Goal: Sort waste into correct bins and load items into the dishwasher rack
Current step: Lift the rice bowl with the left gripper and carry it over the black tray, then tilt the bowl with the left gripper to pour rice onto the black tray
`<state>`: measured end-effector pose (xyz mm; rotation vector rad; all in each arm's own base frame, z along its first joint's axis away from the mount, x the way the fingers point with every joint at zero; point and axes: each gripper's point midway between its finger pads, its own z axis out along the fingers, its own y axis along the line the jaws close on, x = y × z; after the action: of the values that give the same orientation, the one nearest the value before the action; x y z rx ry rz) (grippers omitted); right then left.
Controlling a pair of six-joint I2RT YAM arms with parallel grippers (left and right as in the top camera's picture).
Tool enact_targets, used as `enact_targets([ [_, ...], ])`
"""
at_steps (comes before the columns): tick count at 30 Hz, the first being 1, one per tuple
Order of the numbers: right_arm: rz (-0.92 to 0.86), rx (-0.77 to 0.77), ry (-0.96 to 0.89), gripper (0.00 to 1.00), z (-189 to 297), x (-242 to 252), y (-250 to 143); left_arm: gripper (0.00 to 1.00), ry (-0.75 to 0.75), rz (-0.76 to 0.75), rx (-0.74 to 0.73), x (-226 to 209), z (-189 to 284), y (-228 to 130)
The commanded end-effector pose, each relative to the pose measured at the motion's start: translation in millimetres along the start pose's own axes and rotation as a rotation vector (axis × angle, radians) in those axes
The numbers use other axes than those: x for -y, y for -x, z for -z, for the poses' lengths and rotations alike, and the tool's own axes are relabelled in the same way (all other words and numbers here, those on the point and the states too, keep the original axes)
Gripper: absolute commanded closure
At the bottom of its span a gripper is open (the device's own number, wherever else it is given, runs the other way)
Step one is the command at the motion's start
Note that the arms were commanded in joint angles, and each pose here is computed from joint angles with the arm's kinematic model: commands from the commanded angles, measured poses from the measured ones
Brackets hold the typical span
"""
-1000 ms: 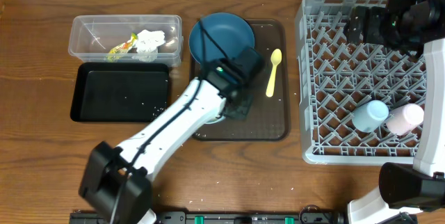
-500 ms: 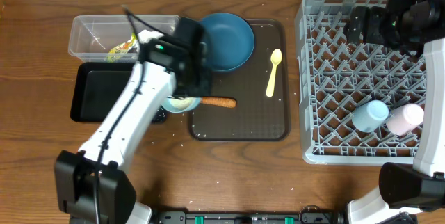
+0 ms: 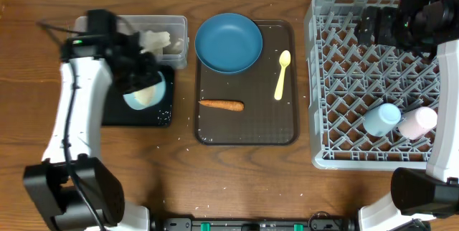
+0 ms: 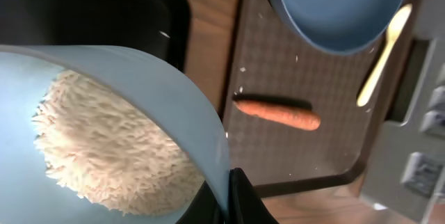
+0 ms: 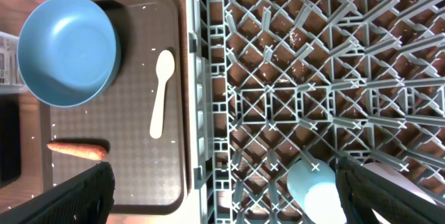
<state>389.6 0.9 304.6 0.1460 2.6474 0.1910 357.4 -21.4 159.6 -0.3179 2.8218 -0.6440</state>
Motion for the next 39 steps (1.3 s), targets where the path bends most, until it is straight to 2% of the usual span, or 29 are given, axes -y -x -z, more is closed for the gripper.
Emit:
enact_targets([
  [1,0.007,-0.012,-0.012,0.01,-3,4,-2,0.94,-0.142,-0.011,0.037,2,16,4],
  [7,0.007,-0.015,-0.013,0.01,-3,4,-2,0.94,-0.277,0.071,0.05,-20,20,9],
  [22,0.005,-0.031,-0.014,0.01,-3,4,-6,0.94,-0.59,0.2,0.07,-41,14,31],
  [39,0.004,-0.037,-0.014,0.01,-3,4,-8,0.94,-0.701,0.309,0.095,-66,13,40],
])
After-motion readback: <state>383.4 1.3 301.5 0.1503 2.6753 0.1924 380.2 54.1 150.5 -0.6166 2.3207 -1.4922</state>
